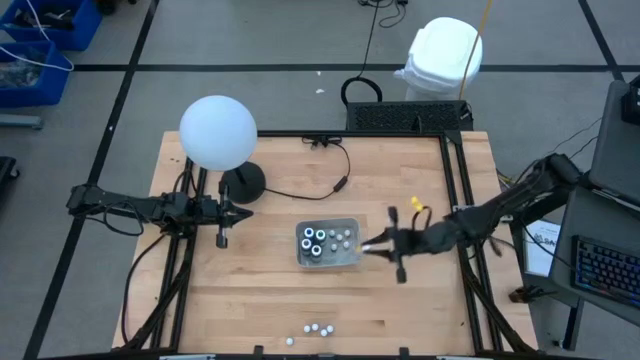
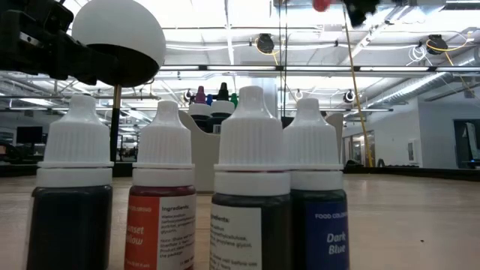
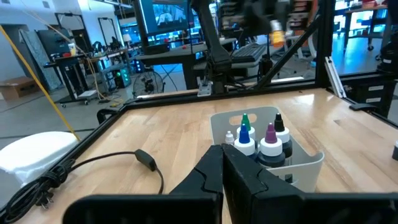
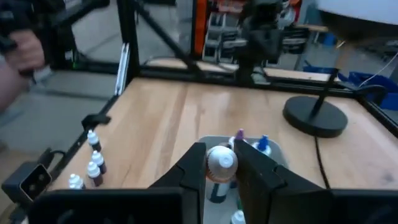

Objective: Pick & Place food coloring
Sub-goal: Put the small orange food coloring bottle into the gray bin

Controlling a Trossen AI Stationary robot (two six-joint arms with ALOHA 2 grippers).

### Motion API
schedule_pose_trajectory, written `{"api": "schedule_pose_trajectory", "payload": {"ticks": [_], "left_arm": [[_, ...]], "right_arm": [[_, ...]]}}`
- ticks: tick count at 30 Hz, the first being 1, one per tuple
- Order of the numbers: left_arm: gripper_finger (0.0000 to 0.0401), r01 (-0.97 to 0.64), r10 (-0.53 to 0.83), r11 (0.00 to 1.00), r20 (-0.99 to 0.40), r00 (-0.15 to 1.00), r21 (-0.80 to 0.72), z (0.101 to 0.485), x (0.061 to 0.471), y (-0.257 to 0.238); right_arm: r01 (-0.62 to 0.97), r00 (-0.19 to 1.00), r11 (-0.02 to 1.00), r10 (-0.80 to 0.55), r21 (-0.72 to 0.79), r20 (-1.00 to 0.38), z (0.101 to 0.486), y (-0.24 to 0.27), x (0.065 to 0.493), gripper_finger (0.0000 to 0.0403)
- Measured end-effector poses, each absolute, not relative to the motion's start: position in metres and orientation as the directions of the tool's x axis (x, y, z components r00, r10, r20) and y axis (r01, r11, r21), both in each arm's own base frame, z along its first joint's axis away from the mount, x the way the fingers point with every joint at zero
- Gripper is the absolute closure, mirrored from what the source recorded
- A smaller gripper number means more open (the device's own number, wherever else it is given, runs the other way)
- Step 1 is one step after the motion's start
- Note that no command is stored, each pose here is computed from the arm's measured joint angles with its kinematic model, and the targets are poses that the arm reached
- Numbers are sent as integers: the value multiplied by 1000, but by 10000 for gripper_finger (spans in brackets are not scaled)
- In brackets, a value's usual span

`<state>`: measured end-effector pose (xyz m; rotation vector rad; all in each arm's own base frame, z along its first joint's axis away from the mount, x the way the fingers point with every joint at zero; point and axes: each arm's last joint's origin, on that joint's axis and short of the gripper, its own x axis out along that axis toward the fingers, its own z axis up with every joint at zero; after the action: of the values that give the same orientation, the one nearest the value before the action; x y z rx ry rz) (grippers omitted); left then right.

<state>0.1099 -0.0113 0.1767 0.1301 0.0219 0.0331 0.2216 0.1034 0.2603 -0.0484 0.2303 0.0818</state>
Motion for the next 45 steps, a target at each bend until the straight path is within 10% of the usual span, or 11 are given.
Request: {"api": "schedule_pose_trajectory", "payload": {"ticks": [23, 45], "left_arm": [[393, -32, 35, 992, -20, 999, 126, 177, 110, -11], [393, -84, 87, 988, -14, 996, 129, 177, 110, -10]], "right_arm": [[106, 989, 992, -98, 66, -115, 201, 35, 154, 349], [53, 949, 998, -45, 17, -311, 207, 52, 236, 348]]}}
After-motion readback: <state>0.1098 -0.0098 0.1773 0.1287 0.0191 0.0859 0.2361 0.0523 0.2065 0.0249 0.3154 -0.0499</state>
